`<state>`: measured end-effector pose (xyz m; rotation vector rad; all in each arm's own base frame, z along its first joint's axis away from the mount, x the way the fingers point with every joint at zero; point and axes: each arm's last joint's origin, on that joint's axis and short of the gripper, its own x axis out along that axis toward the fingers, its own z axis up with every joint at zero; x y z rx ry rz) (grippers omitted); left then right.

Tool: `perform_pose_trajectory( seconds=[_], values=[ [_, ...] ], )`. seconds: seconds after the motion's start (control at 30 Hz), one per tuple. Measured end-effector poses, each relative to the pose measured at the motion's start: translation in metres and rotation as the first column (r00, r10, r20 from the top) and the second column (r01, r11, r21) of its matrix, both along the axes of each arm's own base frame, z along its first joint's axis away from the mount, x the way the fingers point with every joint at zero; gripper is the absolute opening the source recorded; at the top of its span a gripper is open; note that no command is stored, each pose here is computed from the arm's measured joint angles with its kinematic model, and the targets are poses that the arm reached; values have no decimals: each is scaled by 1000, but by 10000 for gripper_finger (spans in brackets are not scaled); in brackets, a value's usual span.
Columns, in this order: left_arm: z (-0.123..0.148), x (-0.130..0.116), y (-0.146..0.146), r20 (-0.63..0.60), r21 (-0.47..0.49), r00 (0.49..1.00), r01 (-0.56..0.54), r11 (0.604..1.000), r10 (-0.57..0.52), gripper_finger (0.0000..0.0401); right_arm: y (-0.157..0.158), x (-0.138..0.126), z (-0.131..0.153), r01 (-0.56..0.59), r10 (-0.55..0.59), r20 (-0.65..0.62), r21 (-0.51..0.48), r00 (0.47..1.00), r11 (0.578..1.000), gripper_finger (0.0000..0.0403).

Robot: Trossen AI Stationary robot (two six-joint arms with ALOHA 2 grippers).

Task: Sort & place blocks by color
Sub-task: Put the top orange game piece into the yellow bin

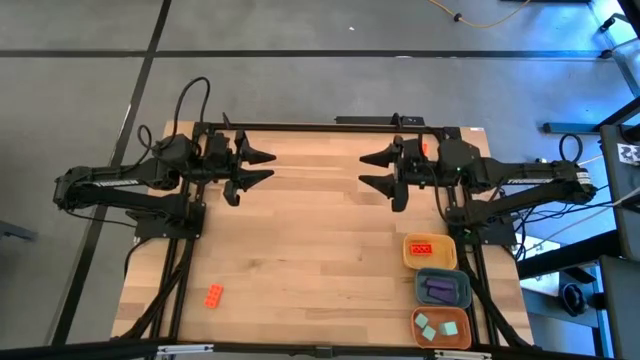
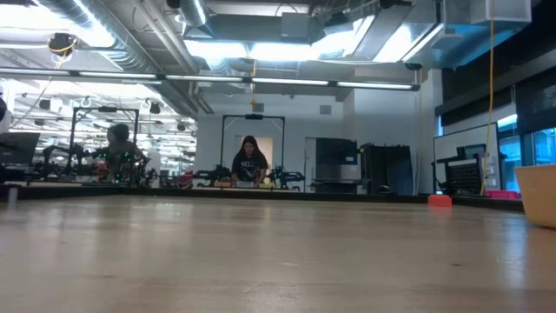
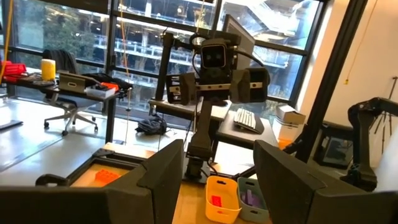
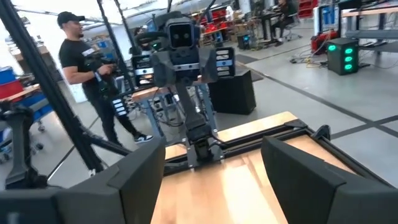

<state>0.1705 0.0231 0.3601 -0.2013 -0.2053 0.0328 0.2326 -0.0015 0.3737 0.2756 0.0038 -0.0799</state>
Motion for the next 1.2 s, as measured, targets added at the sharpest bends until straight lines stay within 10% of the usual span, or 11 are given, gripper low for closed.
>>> perform_pose_trajectory(
  seconds=[0.3, 0.53, 0.93, 1.07, 1.2],
  values=[
    [-4, 1, 1, -37, -10, 999, -14, 1000, 14, 154, 0, 0, 0, -16, 16, -2, 3, 1000, 1000, 268],
    [-4, 1, 0, -38, 15, 999, -18, 1000, 18, 16, 0, 0, 0, -16, 16, -2, 3, 1000, 1000, 268],
    [-3, -2, 0, -42, 5, 999, -28, 1000, 28, 0, 0, 0, 0, -9, 9, -2, 33, 1000, 999, 268],
    [-3, -3, 0, -39, -10, 999, -26, 1000, 25, 0, -7, -2, -3, 215, -212, -45, 87, 976, 973, 268],
    [-4, -3, 0, -47, -15, 998, -32, 999, 31, 0, -38, -12, 7, 522, -494, -171, 202, 852, 829, 268]
  ],
)
